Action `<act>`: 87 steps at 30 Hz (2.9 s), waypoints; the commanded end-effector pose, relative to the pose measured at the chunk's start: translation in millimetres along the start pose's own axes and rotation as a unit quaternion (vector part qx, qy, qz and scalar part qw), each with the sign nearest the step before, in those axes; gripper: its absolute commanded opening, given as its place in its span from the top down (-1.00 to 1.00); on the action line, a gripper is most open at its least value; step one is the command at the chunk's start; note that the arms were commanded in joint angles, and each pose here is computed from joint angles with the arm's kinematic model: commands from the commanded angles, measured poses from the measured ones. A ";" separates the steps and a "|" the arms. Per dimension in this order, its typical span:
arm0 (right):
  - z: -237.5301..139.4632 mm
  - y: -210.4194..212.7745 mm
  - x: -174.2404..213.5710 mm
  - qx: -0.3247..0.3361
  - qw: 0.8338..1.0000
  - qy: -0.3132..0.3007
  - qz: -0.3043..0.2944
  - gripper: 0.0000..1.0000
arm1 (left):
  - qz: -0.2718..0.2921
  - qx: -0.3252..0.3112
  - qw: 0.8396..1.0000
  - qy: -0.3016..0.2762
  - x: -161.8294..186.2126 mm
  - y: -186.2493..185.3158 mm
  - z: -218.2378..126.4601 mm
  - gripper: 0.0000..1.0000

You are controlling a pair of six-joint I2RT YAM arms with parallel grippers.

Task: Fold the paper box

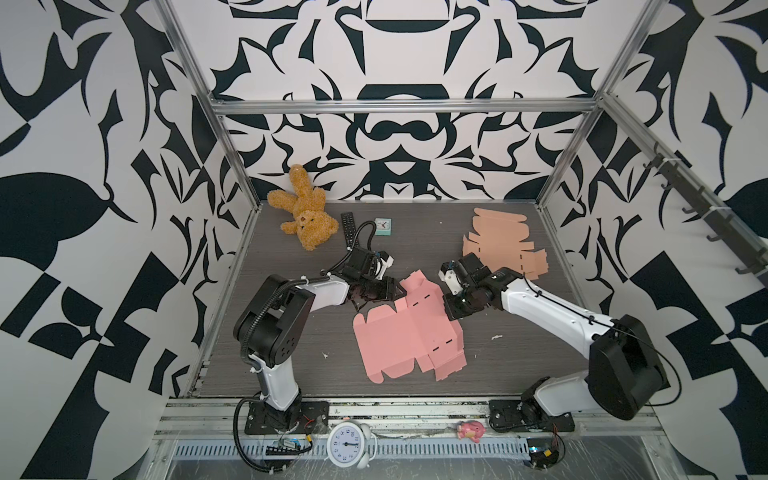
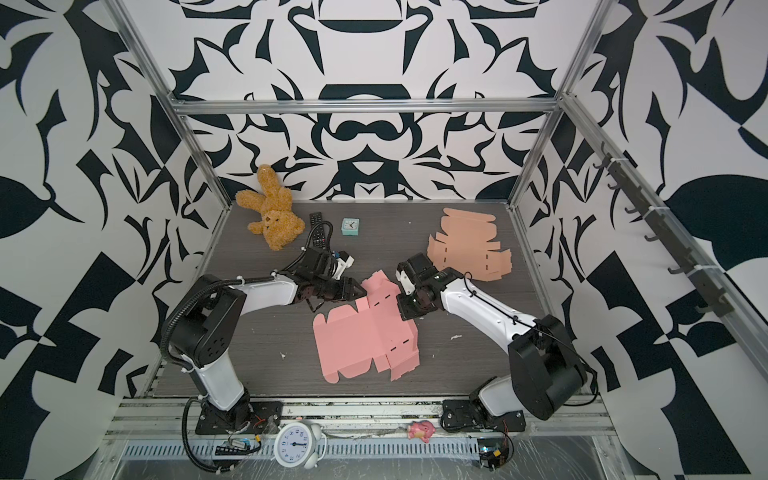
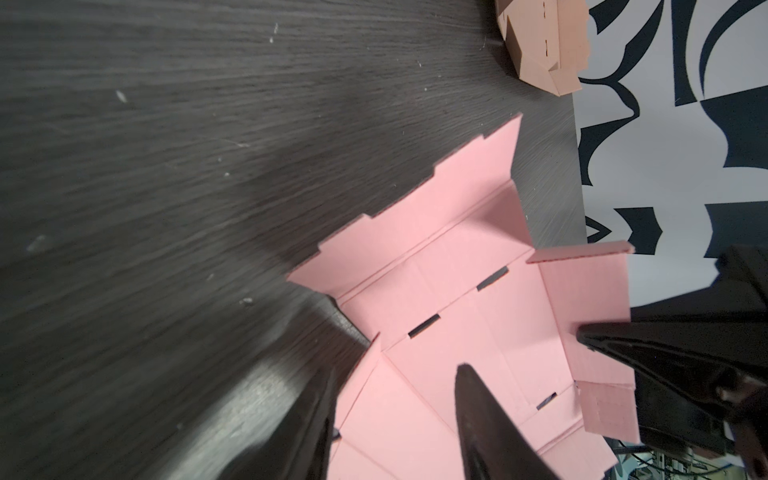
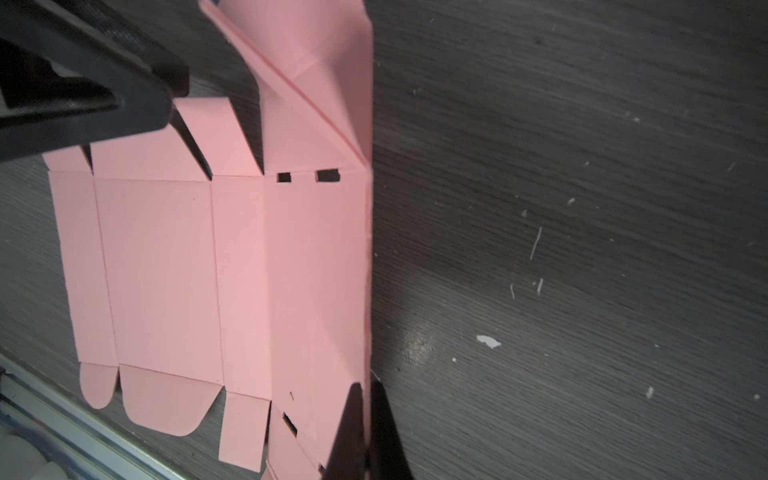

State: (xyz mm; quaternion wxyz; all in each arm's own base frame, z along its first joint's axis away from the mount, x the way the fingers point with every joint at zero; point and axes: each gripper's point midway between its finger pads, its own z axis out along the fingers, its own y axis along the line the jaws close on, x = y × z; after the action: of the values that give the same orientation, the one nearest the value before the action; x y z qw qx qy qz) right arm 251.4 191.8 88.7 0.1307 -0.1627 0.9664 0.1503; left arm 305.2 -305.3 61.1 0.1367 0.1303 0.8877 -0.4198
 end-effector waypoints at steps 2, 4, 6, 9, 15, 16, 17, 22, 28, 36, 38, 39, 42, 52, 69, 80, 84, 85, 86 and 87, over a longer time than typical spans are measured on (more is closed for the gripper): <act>-10.2 4.9 -22.5 0.002 0.999 -0.037 -0.013 0.93 | 0.002 0.007 1.000 0.023 19.9 -8.2 -0.3 0.05; -11.0 4.3 -22.4 0.004 0.999 -0.037 -0.013 0.94 | 0.003 0.007 1.000 0.024 23.3 -10.4 -1.3 0.05; -12.3 3.6 -21.9 0.006 0.999 -0.038 -0.015 0.94 | 0.006 0.008 1.000 0.024 27.0 -14.5 -3.1 0.06; -13.9 2.9 -21.5 0.009 0.999 -0.039 -0.015 0.94 | 0.011 0.009 1.000 0.024 31.3 -20.4 -5.8 0.07; -16.2 3.4 -22.8 0.008 0.999 -0.041 -0.016 0.94 | 0.012 0.010 1.000 0.026 38.1 -24.4 -7.8 0.07; -16.6 3.8 -23.1 0.008 0.999 -0.042 -0.017 0.94 | 0.013 0.011 1.000 0.025 38.6 -25.7 -8.0 0.07; -16.6 3.7 -22.9 0.008 0.999 -0.042 -0.017 0.94 | 0.014 0.012 0.999 0.026 39.7 -28.0 -8.5 0.07; -17.5 3.8 -23.3 0.008 0.999 -0.043 -0.019 0.94 | 0.017 0.017 0.999 0.032 46.8 -35.1 -6.7 0.08; -16.2 3.0 -23.4 0.011 0.999 -0.041 -0.023 0.94 | 0.018 0.017 0.999 0.036 52.8 -37.6 -1.4 0.08; -20.5 -4.9 -21.9 0.061 0.995 -0.027 -0.075 0.94 | 0.013 0.046 0.999 0.001 39.9 -43.0 -13.0 0.09; -24.8 -8.5 -24.1 0.083 0.992 -0.029 -0.095 0.94 | 0.014 0.058 0.998 -0.019 31.2 -45.0 -22.1 0.10; -26.7 -11.5 -24.5 0.098 0.989 -0.025 -0.106 0.94 | 0.016 0.061 0.998 -0.028 26.1 -46.1 -26.7 0.10; -30.4 -15.8 -27.2 0.127 0.982 -0.020 -0.139 0.94 | 0.020 0.068 0.997 -0.043 13.5 -47.0 -38.3 0.11; -43.3 -20.0 -43.9 0.222 0.947 -0.044 -0.229 0.92 | -0.023 0.074 0.991 -0.109 -42.6 -13.8 -81.5 0.21; -44.5 12.9 -66.8 0.325 0.868 -0.069 -0.369 0.94 | -0.067 0.012 0.988 -0.138 -85.8 53.1 -49.0 0.32; -31.4 24.1 -77.5 0.366 0.834 -0.059 -0.409 0.94 | -0.047 0.038 0.994 -0.089 -66.8 38.2 -14.3 0.30; -27.4 26.4 -78.8 0.379 0.821 -0.060 -0.422 0.94 | -0.038 0.045 0.995 -0.079 -56.5 29.8 -12.2 0.29; -27.3 26.5 -79.7 0.382 0.819 -0.061 -0.424 0.94 | -0.037 0.047 0.995 -0.078 -54.1 28.3 -12.2 0.29; -27.7 26.3 -80.7 0.389 0.815 -0.062 -0.425 0.94 | -0.036 0.048 0.995 -0.077 -52.3 26.8 -13.0 0.29; -28.7 25.8 -81.9 0.395 0.811 -0.064 -0.426 0.94 | -0.037 0.051 0.995 -0.077 -50.4 25.5 -13.7 0.29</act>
State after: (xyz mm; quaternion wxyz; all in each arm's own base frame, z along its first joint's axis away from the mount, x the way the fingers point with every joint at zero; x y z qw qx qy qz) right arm 302.0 224.5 125.9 0.2653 -0.4942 0.7788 -0.2809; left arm 367.8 -282.9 63.0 0.1818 0.0586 0.8636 -0.4666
